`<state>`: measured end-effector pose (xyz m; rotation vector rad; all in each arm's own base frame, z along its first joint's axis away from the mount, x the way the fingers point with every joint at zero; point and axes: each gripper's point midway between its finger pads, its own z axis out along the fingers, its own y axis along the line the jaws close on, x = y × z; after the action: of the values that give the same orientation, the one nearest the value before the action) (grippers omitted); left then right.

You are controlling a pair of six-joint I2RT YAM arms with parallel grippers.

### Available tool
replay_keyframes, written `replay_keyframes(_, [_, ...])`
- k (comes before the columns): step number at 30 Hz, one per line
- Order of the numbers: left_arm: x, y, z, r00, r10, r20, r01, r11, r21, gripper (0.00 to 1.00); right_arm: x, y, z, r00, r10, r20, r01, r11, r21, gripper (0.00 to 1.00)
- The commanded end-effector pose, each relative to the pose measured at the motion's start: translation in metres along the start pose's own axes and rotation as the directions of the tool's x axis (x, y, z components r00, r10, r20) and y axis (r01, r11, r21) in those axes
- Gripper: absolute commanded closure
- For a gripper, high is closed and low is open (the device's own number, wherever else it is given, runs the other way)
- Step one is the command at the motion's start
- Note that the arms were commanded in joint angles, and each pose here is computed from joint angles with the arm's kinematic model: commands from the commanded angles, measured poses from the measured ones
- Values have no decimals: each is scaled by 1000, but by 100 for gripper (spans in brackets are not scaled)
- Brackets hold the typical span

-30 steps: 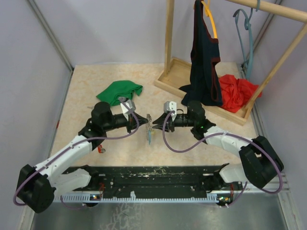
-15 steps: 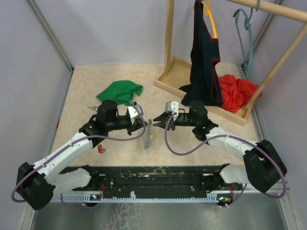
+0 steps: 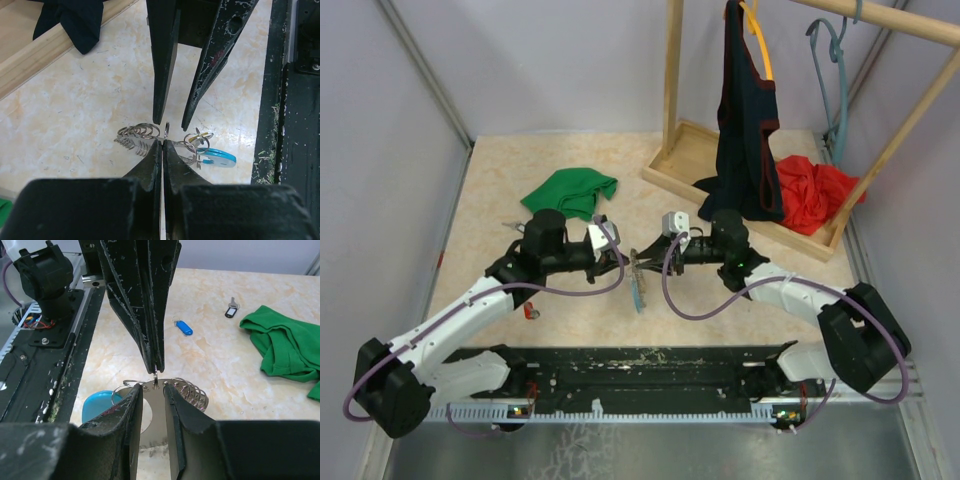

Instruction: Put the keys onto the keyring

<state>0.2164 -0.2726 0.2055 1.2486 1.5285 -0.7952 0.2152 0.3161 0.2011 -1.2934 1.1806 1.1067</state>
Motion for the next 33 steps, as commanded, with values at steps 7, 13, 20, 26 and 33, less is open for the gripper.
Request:
replay_keyframes(7, [-19, -2, 4, 997, 48, 60, -49, 999, 23, 100, -27, -3, 6, 996, -58, 74, 60, 998, -36, 78])
replay_keyframes(13, [-19, -3, 5, 997, 44, 65, -47, 998, 31, 100, -24, -2, 8, 996, -49, 69, 52, 997, -49, 81])
replay_keyframes(20, [-19, -5, 4, 996, 45, 71, -47, 998, 36, 100, -23, -2, 9, 997, -45, 66, 48, 997, -55, 87])
replay_keyframes(26, [-19, -8, 6, 997, 42, 70, -46, 998, 49, 100, -23, -2, 9, 997, -42, 63, 46, 997, -56, 94])
replay_keyframes(33, [-15, -9, 7, 998, 29, 60, -32, 998, 53, 98, -18, -2, 9, 998, -37, 53, 40, 998, -57, 100])
